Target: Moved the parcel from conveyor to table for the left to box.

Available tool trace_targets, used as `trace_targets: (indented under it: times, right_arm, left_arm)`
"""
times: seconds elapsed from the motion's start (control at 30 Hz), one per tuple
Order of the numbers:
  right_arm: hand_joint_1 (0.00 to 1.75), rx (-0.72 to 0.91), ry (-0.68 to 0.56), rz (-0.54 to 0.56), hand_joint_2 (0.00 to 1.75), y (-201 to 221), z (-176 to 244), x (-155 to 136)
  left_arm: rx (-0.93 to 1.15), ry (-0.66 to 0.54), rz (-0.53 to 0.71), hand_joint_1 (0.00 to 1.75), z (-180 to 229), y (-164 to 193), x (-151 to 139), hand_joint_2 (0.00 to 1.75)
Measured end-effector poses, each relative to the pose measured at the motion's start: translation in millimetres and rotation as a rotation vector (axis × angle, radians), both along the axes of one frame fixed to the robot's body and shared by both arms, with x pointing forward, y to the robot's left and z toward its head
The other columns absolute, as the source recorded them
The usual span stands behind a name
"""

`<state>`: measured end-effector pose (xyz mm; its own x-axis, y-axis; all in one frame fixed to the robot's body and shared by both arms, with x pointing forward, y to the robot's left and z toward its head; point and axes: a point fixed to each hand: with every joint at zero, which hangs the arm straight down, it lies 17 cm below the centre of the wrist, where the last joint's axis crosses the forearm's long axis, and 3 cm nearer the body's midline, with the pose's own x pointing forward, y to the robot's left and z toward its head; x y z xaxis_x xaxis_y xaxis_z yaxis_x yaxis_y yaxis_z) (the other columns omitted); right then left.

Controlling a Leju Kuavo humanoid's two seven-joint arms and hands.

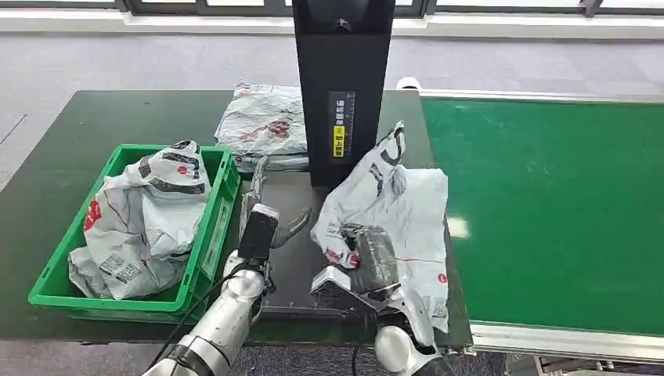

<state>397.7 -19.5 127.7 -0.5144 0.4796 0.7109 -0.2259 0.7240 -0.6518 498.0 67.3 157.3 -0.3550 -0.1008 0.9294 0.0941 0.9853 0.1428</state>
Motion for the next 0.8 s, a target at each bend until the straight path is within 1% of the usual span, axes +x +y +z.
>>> trace_targets:
  times: [0.07, 0.13, 0.17, 0.2, 0.27, 0.33, 0.37, 0.47, 0.57, 0.63, 0.7, 0.8]
  right_arm:
    - [1.75, -0.037, 0.052, 0.079, 1.75, 20.4, -12.4, -13.2]
    - [1.75, -0.057, 0.085, 0.119, 1.75, 29.6, -19.7, -17.1]
    - [1.38, -0.064, 0.113, 0.146, 1.75, 33.6, -27.4, -19.7]
    - [0.00, -0.068, 0.137, 0.170, 1.75, 36.7, -34.2, -22.5]
    - [0.00, -0.086, 0.182, 0.213, 1.75, 41.3, -48.9, -29.8]
    - [0.00, -0.119, 0.207, 0.205, 1.75, 39.3, -63.2, -30.5]
    - [0.00, -0.134, 0.222, 0.185, 0.00, 35.5, -70.4, -28.2]
    - [0.00, -0.152, 0.230, 0.099, 0.00, 20.8, -80.1, -18.0]
    - [0.00, -0.137, 0.174, 0.006, 0.00, 3.5, -72.4, -6.2]
    - [0.00, -0.137, 0.162, -0.012, 0.00, -1.5, -71.5, -3.9]
    - [0.00, -0.099, 0.134, -0.049, 0.00, -11.4, -65.6, -1.6]
    - [0.00, 0.024, 0.043, -0.137, 0.00, -34.7, -39.6, 6.3]
  left_arm:
    - [-0.004, 0.000, -0.014, 0.00, 4.8, -4.4, 3.0, 1.75]
    - [-0.014, 0.003, -0.025, 0.00, 10.3, -8.0, 7.3, 1.75]
    - [-0.020, 0.005, -0.032, 0.00, 12.2, -10.4, 8.8, 1.75]
    - [-0.026, 0.005, -0.039, 0.00, 14.5, -12.8, 10.2, 1.75]
    - [-0.032, 0.005, -0.052, 0.00, 18.6, -18.1, 12.4, 1.75]
    - [-0.036, 0.006, -0.054, 0.00, 20.9, -20.5, 14.1, 1.75]
    - [-0.041, 0.009, -0.046, 0.00, 20.5, -18.9, 15.2, 1.75]
    - [-0.054, 0.013, -0.019, 0.00, 18.8, -13.5, 16.3, 1.75]
    - [-0.068, 0.008, 0.011, 0.00, 16.6, -6.0, 15.1, 1.75]
    - [-0.067, 0.009, 0.018, 0.00, 14.3, -3.6, 14.2, 1.75]
    - [-0.073, 0.001, 0.041, 0.00, 13.6, 1.5, 12.5, 1.75]
    - [-0.085, -0.004, 0.063, 0.00, 12.3, 6.4, 10.0, 1.75]
